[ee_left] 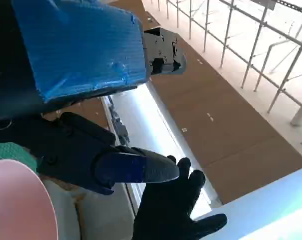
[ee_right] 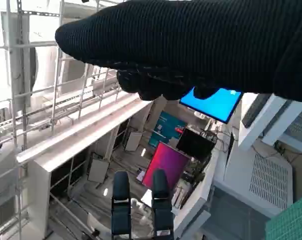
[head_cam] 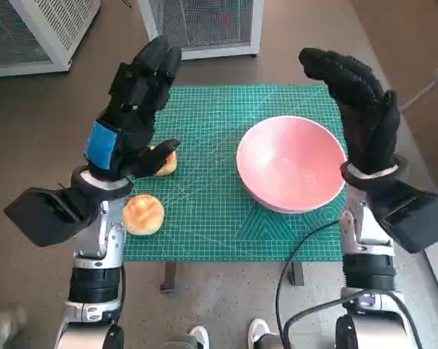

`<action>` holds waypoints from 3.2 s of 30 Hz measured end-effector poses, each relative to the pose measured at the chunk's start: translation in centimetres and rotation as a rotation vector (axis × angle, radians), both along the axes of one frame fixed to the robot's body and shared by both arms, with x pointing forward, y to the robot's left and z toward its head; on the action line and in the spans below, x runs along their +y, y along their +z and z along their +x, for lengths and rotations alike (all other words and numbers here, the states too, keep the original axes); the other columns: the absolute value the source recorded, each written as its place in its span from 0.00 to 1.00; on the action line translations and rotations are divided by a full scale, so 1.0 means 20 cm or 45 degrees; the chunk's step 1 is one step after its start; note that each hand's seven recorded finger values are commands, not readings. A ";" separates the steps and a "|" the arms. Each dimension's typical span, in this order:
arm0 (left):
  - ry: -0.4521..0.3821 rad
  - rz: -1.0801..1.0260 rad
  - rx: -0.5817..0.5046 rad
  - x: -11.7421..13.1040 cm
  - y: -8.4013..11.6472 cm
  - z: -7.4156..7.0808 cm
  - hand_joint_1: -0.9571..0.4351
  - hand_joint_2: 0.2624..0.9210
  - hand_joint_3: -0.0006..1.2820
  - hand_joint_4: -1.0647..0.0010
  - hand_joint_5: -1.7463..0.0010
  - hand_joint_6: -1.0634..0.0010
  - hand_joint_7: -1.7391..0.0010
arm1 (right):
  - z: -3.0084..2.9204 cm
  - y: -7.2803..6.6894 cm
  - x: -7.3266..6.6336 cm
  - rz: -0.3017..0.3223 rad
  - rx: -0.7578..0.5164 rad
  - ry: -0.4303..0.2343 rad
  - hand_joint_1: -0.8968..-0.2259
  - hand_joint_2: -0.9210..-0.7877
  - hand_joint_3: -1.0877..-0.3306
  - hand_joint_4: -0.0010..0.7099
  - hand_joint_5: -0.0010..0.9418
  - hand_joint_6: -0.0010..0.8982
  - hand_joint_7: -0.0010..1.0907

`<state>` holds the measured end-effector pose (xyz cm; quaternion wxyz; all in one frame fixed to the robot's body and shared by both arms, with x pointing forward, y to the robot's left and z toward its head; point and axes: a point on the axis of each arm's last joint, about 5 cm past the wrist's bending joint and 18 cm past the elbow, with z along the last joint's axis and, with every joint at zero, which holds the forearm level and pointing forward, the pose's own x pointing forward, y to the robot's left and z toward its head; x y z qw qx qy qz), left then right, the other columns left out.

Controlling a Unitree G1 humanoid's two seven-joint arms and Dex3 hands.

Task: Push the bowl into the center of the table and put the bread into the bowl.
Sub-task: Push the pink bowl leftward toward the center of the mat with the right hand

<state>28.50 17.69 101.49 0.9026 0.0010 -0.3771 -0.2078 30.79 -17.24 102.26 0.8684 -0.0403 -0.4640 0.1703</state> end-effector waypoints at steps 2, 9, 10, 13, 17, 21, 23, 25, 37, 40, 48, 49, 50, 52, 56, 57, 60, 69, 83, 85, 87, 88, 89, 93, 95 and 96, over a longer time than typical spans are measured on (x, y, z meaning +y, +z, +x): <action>-0.001 0.001 -0.004 0.00 0.00 0.00 0.24 1.00 0.26 0.90 1.00 1.00 0.75 | 0.000 0.00 0.00 0.000 0.000 0.000 0.51 0.00 0.51 0.32 0.00 0.00 0.55; -0.009 0.003 -0.001 -0.01 0.01 0.00 0.25 1.00 0.26 0.90 1.00 1.00 0.75 | 0.000 0.00 0.00 -0.001 0.000 0.001 0.51 0.00 0.51 0.32 0.00 0.00 0.55; -0.011 0.003 -0.003 -0.01 0.02 -0.01 0.25 1.00 0.26 0.90 1.00 1.00 0.75 | 0.000 0.00 0.00 -0.001 0.000 0.002 0.51 0.00 0.51 0.32 0.00 0.00 0.55; -0.017 0.006 -0.011 -0.02 0.03 -0.01 0.25 1.00 0.26 0.90 1.00 1.00 0.74 | 0.000 0.00 0.00 -0.002 0.000 0.002 0.52 0.00 0.51 0.32 0.00 0.00 0.55; -0.022 0.008 -0.019 -0.02 0.04 -0.02 0.27 1.00 0.25 0.90 1.00 1.00 0.74 | 0.000 0.00 0.00 -0.001 0.000 0.003 0.52 0.00 0.50 0.32 0.00 0.00 0.55; -0.022 0.009 -0.010 -0.02 0.03 -0.02 0.27 1.00 0.23 0.90 1.00 1.00 0.74 | 0.000 0.00 0.00 -0.001 0.000 0.005 0.52 0.00 0.50 0.32 0.00 0.00 0.55; -0.020 0.009 -0.006 -0.02 0.03 -0.02 0.27 1.00 0.22 0.90 1.00 1.00 0.74 | 0.000 0.00 0.00 -0.001 -0.001 0.005 0.52 0.00 0.50 0.32 0.00 0.00 0.55; -0.018 0.010 -0.002 -0.02 0.02 -0.02 0.27 1.00 0.22 0.90 1.00 1.00 0.74 | -0.001 0.00 0.00 0.001 -0.003 0.006 0.52 0.00 0.50 0.32 0.00 0.00 0.55; -0.003 0.023 0.010 -0.01 0.01 -0.02 0.25 1.00 0.22 0.90 1.00 1.00 0.75 | 0.018 -0.05 -0.10 0.020 0.051 -0.089 0.49 0.00 0.51 0.31 0.00 0.00 0.54; 0.011 0.026 0.009 -0.01 0.00 -0.03 0.25 1.00 0.23 0.90 1.00 1.00 0.75 | 0.033 -0.08 -0.16 0.023 0.101 -0.160 0.48 0.00 0.51 0.30 0.00 0.00 0.53; 0.029 0.033 -0.001 -0.01 0.00 -0.03 0.24 1.00 0.25 0.90 1.00 1.00 0.75 | 0.058 -0.16 -0.29 0.050 0.274 -0.381 0.50 0.00 0.48 0.29 0.00 0.00 0.47; 0.031 0.033 -0.003 -0.01 0.00 -0.03 0.24 1.00 0.25 0.90 1.00 1.00 0.75 | 0.059 -0.17 -0.31 0.060 0.310 -0.419 0.50 0.00 0.47 0.29 0.00 0.00 0.46; 0.032 0.032 -0.005 -0.01 0.00 -0.03 0.23 1.00 0.25 0.90 1.00 1.00 0.75 | 0.059 -0.19 -0.33 0.064 0.336 -0.445 0.50 0.00 0.46 0.29 0.00 0.00 0.45; 0.035 0.030 -0.008 -0.01 0.00 -0.03 0.23 1.00 0.25 0.90 1.00 1.00 0.75 | 0.060 -0.21 -0.35 0.078 0.390 -0.487 0.52 0.00 0.45 0.28 0.00 0.00 0.44; 0.039 0.029 -0.012 -0.01 0.00 -0.03 0.24 1.00 0.25 0.90 1.00 1.00 0.75 | 0.062 -0.25 -0.38 0.126 0.533 -0.555 0.56 0.00 0.41 0.24 0.00 0.00 0.43; 0.040 0.028 -0.013 -0.01 -0.01 -0.03 0.24 1.00 0.25 0.90 1.00 1.00 0.75 | 0.062 -0.27 -0.39 0.140 0.575 -0.569 0.56 0.00 0.41 0.23 0.00 0.00 0.43; 0.041 0.028 -0.012 0.00 -0.01 -0.03 0.24 1.00 0.25 0.90 1.00 1.00 0.75 | 0.061 -0.31 -0.40 0.179 0.690 -0.589 0.56 0.00 0.39 0.21 0.00 0.00 0.43; 0.047 0.027 -0.001 0.01 -0.02 -0.04 0.23 1.00 0.25 0.90 1.00 1.00 0.75 | 0.060 -0.42 -0.38 0.354 1.014 -0.568 0.60 0.00 0.36 0.16 0.00 0.02 0.42; 0.070 0.029 0.007 0.04 -0.03 -0.04 0.22 1.00 0.24 0.89 0.99 1.00 0.74 | 0.054 -0.55 -0.26 0.425 1.290 -0.507 0.58 0.00 0.41 0.21 0.02 0.03 0.40; 0.073 0.031 0.012 0.04 -0.03 -0.05 0.22 1.00 0.24 0.88 0.99 1.00 0.73 | 0.052 -0.56 -0.24 0.435 1.315 -0.498 0.58 0.00 0.42 0.22 0.02 0.04 0.40; 0.077 0.032 0.018 0.04 -0.04 -0.05 0.22 1.00 0.24 0.88 0.99 1.00 0.73 | 0.052 -0.57 -0.22 0.442 1.335 -0.488 0.57 0.00 0.43 0.23 0.02 0.04 0.39; 0.078 0.033 0.021 0.05 -0.04 -0.05 0.21 1.00 0.24 0.88 0.99 1.00 0.73 | 0.053 -0.58 -0.21 0.446 1.344 -0.483 0.57 0.00 0.43 0.23 0.02 0.04 0.39; 0.080 0.034 0.025 0.05 -0.05 -0.05 0.21 1.00 0.24 0.88 0.99 1.00 0.73 | 0.053 -0.58 -0.20 0.452 1.355 -0.475 0.56 0.00 0.44 0.23 0.02 0.05 0.39; 0.088 0.040 0.027 0.06 -0.05 -0.06 0.21 1.00 0.24 0.88 0.99 1.00 0.73 | 0.052 -0.60 -0.17 0.499 1.392 -0.439 0.54 0.00 0.46 0.23 0.01 0.07 0.38; 0.093 0.045 0.027 0.06 -0.05 -0.06 0.21 1.00 0.24 0.88 0.99 1.00 0.73 | 0.050 -0.61 -0.15 0.540 1.405 -0.420 0.54 0.00 0.47 0.23 0.01 0.07 0.38; 0.097 0.048 0.027 0.07 -0.05 -0.07 0.21 1.00 0.24 0.88 0.99 1.00 0.74 | 0.050 -0.61 -0.15 0.562 1.411 -0.407 0.54 0.00 0.47 0.23 0.01 0.07 0.38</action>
